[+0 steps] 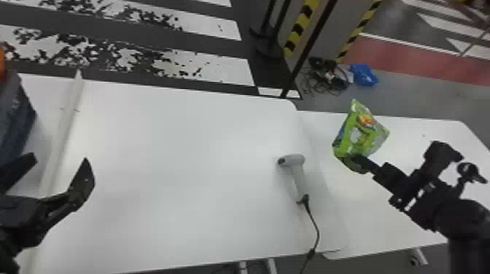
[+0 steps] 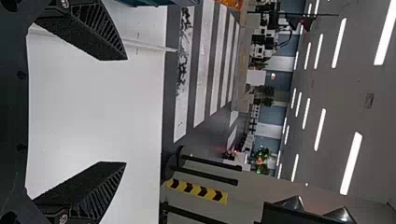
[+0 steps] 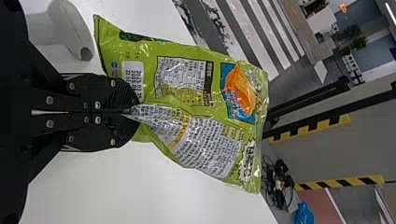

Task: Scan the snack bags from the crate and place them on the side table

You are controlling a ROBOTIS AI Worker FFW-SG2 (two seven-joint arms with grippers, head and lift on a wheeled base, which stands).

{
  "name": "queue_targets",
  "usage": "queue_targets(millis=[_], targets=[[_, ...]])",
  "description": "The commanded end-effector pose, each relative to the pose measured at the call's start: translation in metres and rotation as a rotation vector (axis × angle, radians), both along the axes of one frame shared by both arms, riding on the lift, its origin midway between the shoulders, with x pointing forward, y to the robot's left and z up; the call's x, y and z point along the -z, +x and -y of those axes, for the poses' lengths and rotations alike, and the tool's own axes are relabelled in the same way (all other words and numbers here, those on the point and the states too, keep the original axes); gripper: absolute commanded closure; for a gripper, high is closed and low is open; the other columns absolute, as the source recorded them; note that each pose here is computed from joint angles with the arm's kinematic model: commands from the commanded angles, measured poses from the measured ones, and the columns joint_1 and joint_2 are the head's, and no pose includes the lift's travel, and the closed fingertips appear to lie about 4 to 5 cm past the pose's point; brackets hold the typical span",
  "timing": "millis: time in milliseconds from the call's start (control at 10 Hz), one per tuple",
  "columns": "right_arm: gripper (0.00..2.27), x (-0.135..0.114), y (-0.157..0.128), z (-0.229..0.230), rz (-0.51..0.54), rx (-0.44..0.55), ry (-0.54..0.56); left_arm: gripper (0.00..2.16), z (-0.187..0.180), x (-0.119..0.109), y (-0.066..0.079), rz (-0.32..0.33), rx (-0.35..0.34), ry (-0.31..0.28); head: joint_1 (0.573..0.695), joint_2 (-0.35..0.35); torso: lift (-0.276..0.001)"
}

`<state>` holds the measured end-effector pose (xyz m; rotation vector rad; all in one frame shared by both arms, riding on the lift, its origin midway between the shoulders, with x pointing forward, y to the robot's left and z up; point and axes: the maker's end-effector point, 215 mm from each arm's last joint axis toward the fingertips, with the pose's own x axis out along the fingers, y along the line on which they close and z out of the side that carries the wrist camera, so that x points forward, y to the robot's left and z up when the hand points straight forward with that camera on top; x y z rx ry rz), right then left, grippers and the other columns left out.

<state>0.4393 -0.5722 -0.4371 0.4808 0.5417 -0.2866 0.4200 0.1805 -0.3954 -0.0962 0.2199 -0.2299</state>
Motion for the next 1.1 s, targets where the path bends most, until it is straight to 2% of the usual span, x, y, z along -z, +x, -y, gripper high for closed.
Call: queue_targets(millis=[0,200,300,400,500,600,800,1000], targets=[[2.26,0.02,-0.008,0.026,-0.016,0.068,0.0,0.07,-0.001,0.0,-0.002,0.0,-0.001,0.001,0.695,-0.35,-0.081],[2.19,0.046,-0.025,0.052,-0.082,0.139,-0.055,0.07,-0.001,-0.001,-0.002,0.0,0.002,0.004,0.695,-0.35,-0.081],[1.98,0.059,-0.031,0.056,-0.113,0.149,-0.078,0.07,-0.001,-0.001,-0.002,-0.001,0.002,0.002,0.695,-0.35,-0.081],[1.38,0.067,-0.035,0.058,-0.123,0.156,-0.086,0.07,-0.001,-0.001,-0.003,0.0,0.004,0.002,0.695,-0.35,-0.081],[0.24,0.072,-0.036,0.058,-0.129,0.156,-0.089,0.07,0.0,-0.001,-0.003,0.001,0.006,0.001,0.695,-0.35,-0.081],[0.0,0.072,-0.037,0.061,-0.138,0.168,-0.107,0.07,0.0,-0.001,-0.004,0.0,0.007,0.001,0.695,-0.35,-0.081],[0.06,0.056,-0.035,0.069,-0.113,0.187,-0.15,0.07,-0.003,-0.001,-0.006,0.0,0.002,0.003,0.695,-0.35,-0.081],[0.06,0.013,-0.027,0.069,-0.029,0.194,-0.248,0.07,-0.001,-0.001,-0.006,0.0,0.001,-0.004,0.695,-0.35,-0.081]])
